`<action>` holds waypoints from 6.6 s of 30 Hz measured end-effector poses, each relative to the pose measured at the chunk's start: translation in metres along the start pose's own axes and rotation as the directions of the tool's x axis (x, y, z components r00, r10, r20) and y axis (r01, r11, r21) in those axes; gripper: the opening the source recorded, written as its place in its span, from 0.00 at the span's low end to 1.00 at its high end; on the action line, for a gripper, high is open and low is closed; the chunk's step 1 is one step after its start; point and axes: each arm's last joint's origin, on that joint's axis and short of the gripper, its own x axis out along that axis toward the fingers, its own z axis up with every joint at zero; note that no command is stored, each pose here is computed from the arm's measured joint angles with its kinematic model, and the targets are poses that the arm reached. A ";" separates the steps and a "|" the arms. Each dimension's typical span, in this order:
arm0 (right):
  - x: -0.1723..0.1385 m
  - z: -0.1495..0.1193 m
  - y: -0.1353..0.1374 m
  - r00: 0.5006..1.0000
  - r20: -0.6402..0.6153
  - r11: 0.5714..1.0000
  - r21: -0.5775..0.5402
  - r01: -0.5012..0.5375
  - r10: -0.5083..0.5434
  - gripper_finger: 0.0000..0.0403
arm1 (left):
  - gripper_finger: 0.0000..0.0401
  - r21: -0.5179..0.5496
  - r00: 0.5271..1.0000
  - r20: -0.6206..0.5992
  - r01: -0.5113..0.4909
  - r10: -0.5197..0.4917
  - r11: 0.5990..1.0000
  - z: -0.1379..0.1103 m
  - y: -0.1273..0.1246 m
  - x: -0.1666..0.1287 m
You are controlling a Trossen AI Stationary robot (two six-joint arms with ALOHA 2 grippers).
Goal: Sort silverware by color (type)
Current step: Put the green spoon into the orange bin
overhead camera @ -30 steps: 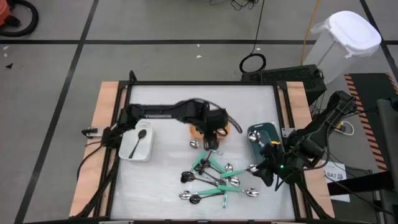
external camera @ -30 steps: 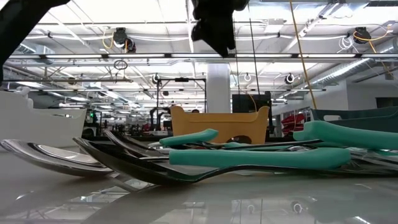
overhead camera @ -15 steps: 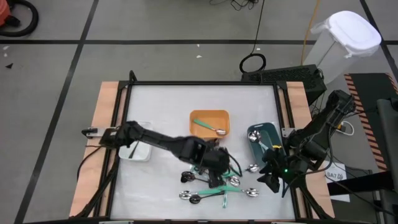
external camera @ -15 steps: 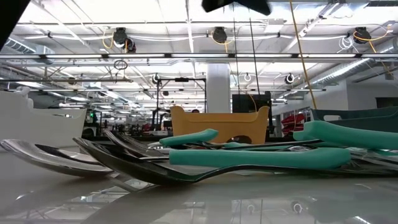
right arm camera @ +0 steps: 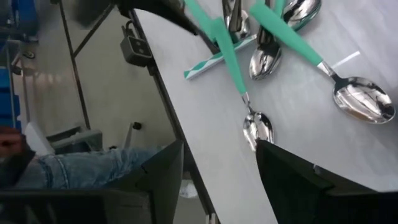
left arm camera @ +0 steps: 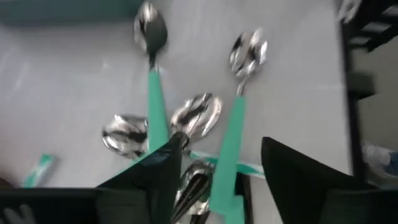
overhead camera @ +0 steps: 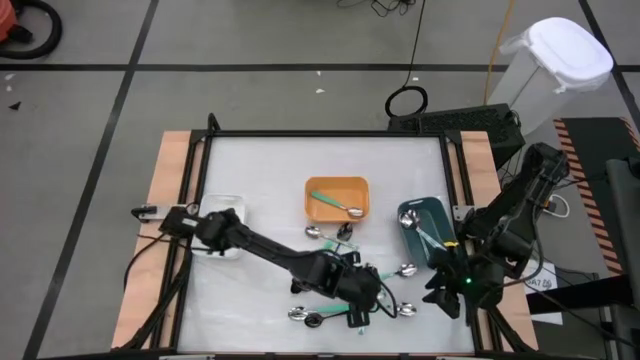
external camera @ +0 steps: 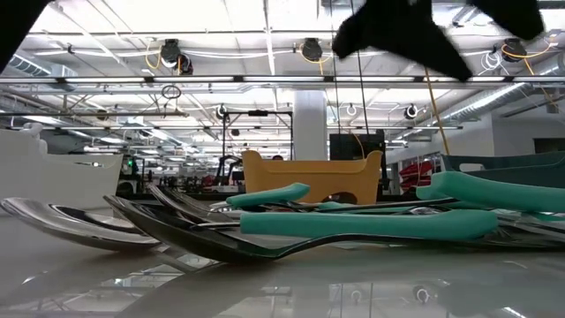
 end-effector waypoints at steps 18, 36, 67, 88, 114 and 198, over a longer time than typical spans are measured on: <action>-0.001 -0.004 0.001 1.000 -0.007 1.000 -0.018 -0.006 0.005 0.49 | 0.61 -0.089 0.988 -0.139 -0.085 0.072 0.992 -0.021 0.027 0.058; -0.001 -0.004 -0.001 1.000 -0.006 1.000 -0.021 0.009 -0.009 0.49 | 0.19 -0.095 0.983 -0.169 -0.082 0.065 0.992 -0.024 0.031 0.061; -0.001 -0.004 -0.001 1.000 -0.008 1.000 0.005 0.011 -0.011 0.49 | 0.18 0.099 0.961 -0.267 -0.048 0.073 0.994 -0.008 0.034 0.009; -0.001 -0.002 0.000 0.999 0.047 1.000 0.030 0.004 -0.005 0.49 | 0.18 0.152 0.968 -0.225 -0.077 0.110 0.985 0.011 0.041 -0.066; -0.001 -0.002 0.000 0.997 0.079 0.999 -0.032 0.007 -0.005 0.49 | 0.18 0.287 0.939 -0.222 -0.193 0.261 0.938 0.012 0.065 -0.165; -0.001 -0.002 -0.007 0.994 0.074 0.995 -0.056 0.082 -0.078 0.49 | 0.18 0.572 0.787 -0.545 0.098 0.288 0.814 0.025 0.277 -0.087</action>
